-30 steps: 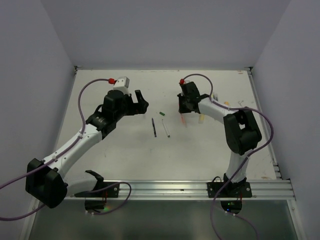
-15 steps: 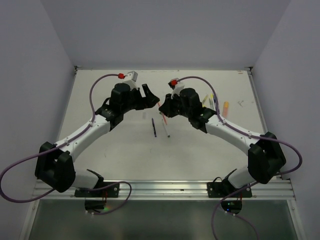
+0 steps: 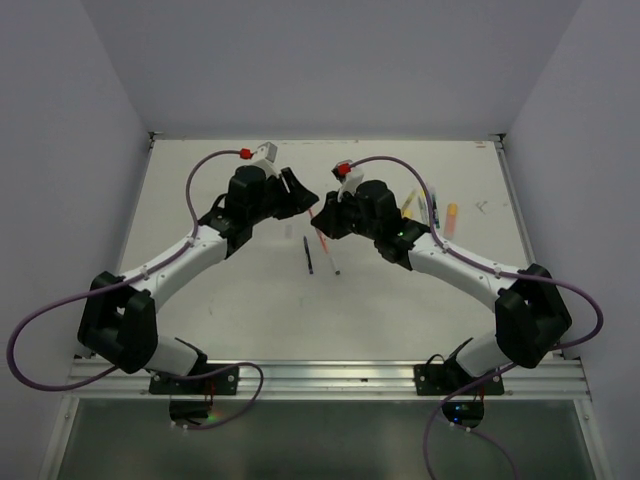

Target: Open the pen caps

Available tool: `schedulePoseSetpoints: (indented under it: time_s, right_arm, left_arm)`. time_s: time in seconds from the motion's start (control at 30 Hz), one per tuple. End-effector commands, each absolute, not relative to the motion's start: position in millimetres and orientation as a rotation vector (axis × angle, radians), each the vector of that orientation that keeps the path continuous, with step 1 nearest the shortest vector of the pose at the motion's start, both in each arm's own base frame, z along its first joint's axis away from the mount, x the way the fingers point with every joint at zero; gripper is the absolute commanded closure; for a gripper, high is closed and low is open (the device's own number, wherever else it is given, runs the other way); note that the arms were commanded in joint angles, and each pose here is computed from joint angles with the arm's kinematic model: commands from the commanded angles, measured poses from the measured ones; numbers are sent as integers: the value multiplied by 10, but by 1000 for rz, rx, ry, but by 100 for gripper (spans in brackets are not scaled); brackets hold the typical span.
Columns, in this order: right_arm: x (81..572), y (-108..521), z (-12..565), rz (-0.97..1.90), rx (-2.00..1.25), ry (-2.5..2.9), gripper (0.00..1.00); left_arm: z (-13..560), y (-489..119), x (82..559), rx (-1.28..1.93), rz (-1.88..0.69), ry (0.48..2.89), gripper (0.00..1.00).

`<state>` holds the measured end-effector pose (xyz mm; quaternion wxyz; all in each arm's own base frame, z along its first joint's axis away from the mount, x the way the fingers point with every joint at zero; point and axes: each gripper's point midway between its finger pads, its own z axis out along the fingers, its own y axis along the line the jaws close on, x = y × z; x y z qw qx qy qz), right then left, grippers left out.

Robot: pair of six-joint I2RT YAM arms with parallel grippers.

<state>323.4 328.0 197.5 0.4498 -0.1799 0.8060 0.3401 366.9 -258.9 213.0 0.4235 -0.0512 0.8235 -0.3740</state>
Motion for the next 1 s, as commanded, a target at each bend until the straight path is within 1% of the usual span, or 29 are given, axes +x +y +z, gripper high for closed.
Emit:
schedulePoseSetpoints:
  time_s: [0.0, 0.07, 0.1, 0.17, 0.2, 0.27, 0.3, 0.33, 0.4, 0.43, 0.5, 0.6, 0.73, 0.77, 0.8, 0.87, 0.9, 0.97]
  right_arm:
    - [3199, 3346, 2305, 904, -450, 1888, 100]
    - [3199, 3362, 2303, 908, -454, 1886, 100]
    - [3195, 3367, 2307, 913, -453, 1886, 100]
    - [3196, 3372, 2318, 917, -453, 1882, 100]
    - [3197, 3376, 2315, 919, -454, 1880, 100]
    - [3198, 3389, 2308, 920, -458, 1879, 100]
    - [3199, 3402, 2276, 926, -463, 1888, 95]
    - [3194, 3414, 2274, 933, -468, 1888, 90]
    - [3184, 3430, 2273, 945, -470, 1888, 77]
    - [3188, 3443, 2251, 952, -465, 1894, 68]
    - [3192, 3460, 2229, 958, -465, 1901, 63]
    - [3216, 3500, 2192, 962, -474, 1911, 59]
    - [3238, 3543, 2170, 962, -484, 1915, 59]
    - [3252, 3544, 2117, 953, -484, 1929, 60]
    - [3247, 3542, 2090, 952, -485, 1939, 63]
    - [3239, 3551, 2055, 952, -491, 1948, 72]
    - [3238, 3550, 2062, 952, -491, 1946, 84]
    - [3223, 3543, 2033, 943, -498, 1955, 95]
  left_arm:
    - [2421, -2716, 3758, -109, -1007, 1982, 49]
    - [2399, -2722, 3774, -111, -1003, 1988, 58]
    - [2386, -2723, 3779, -115, -1001, 1991, 66]
    - [2368, -2722, 3790, -118, -998, 1993, 77]
    - [2374, -2716, 3794, -121, -994, 1990, 88]
    - [2380, -2708, 3800, -125, -989, 1987, 96]
    - [2399, -2703, 3804, -123, -987, 1980, 100]
    - [2414, -2698, 3804, -118, -984, 1974, 100]
    - [2434, -2700, 3800, -110, -986, 1968, 100]
    - [2458, -2702, 3792, -107, -991, 1963, 100]
    - [2477, -2703, 3788, -98, -992, 1956, 100]
    - [2525, -2710, 3766, -81, -1002, 1945, 100]
    - [2565, -2696, 3747, -78, -1005, 1929, 100]
    - [2582, -2699, 3746, -77, -1009, 1923, 100]
    - [2617, -2704, 3750, -74, -1015, 1911, 100]
    - [2673, -2717, 3754, -66, -1023, 1899, 100]
    - [2690, -2717, 3761, -63, -1022, 1892, 100]
    - [2714, -2706, 3777, -71, -1016, 1882, 100]
